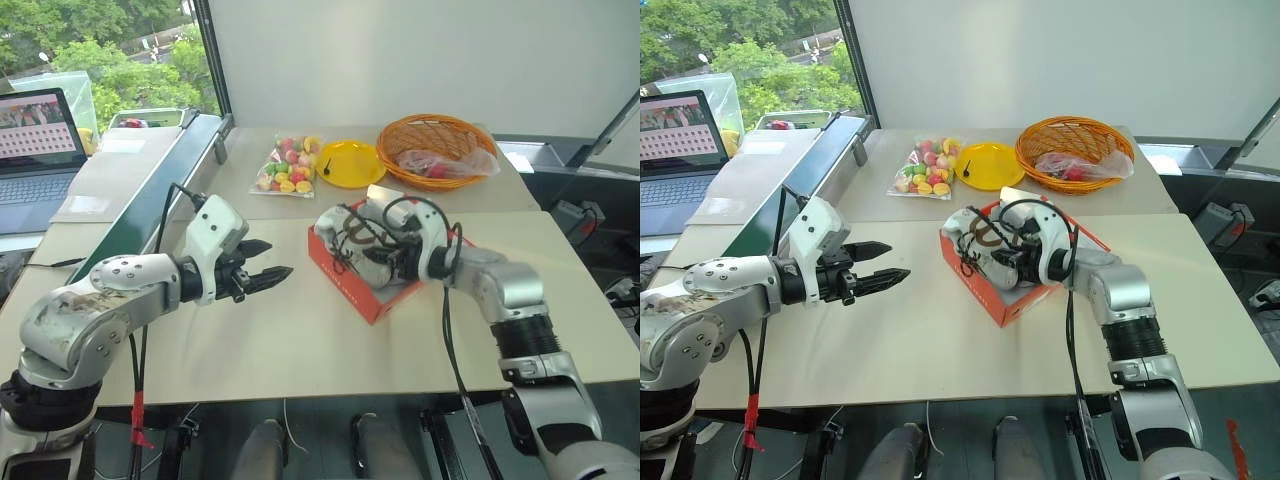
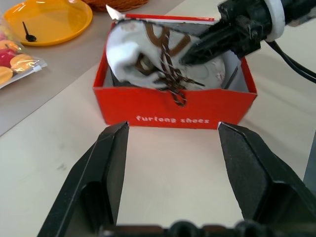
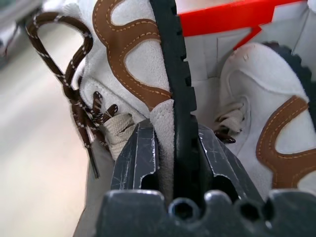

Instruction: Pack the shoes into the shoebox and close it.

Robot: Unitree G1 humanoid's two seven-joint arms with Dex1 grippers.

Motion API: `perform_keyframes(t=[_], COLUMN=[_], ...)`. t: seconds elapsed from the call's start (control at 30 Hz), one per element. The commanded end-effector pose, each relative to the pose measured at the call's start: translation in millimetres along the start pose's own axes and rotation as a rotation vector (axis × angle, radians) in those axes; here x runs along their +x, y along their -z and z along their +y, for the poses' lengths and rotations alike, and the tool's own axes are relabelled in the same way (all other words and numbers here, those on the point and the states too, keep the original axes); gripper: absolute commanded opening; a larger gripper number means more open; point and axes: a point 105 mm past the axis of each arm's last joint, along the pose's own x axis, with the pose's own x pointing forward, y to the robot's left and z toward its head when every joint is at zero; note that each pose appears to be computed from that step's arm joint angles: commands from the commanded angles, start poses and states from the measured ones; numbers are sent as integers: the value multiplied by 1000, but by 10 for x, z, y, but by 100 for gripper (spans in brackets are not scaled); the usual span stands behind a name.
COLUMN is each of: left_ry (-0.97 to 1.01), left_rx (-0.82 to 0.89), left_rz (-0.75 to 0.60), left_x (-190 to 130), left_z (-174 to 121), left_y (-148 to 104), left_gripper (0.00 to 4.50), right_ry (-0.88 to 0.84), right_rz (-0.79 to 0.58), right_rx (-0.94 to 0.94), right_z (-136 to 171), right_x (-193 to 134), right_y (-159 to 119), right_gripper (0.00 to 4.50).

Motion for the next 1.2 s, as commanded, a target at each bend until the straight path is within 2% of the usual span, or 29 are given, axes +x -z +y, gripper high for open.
perform_keyframes(t=[0.03,0.13,0.73,0.93,1.2], left_ry=[-7,-17,-17,-17,-21], left_rx=[39,37,49,47,28], left_rz=[-13,6,-4,-5,-19], left_x=[-34,-43,-22,-24,8], left_z=[-28,-12,-52,-76,-134], left_y=[-37,20,-10,-10,14], left_gripper=[307,307,307,307,307], right_ry=[-54,-57,120,187,302], right_rz=[-148,-148,-21,122,368], right_rx=[15,-22,-5,-130,-349], right_z=[132,168,-215,-327,-489], right_x=[-110,-129,-37,36,47], right_y=[-539,-608,75,420,694], right_gripper=[48,48,48,48,48])
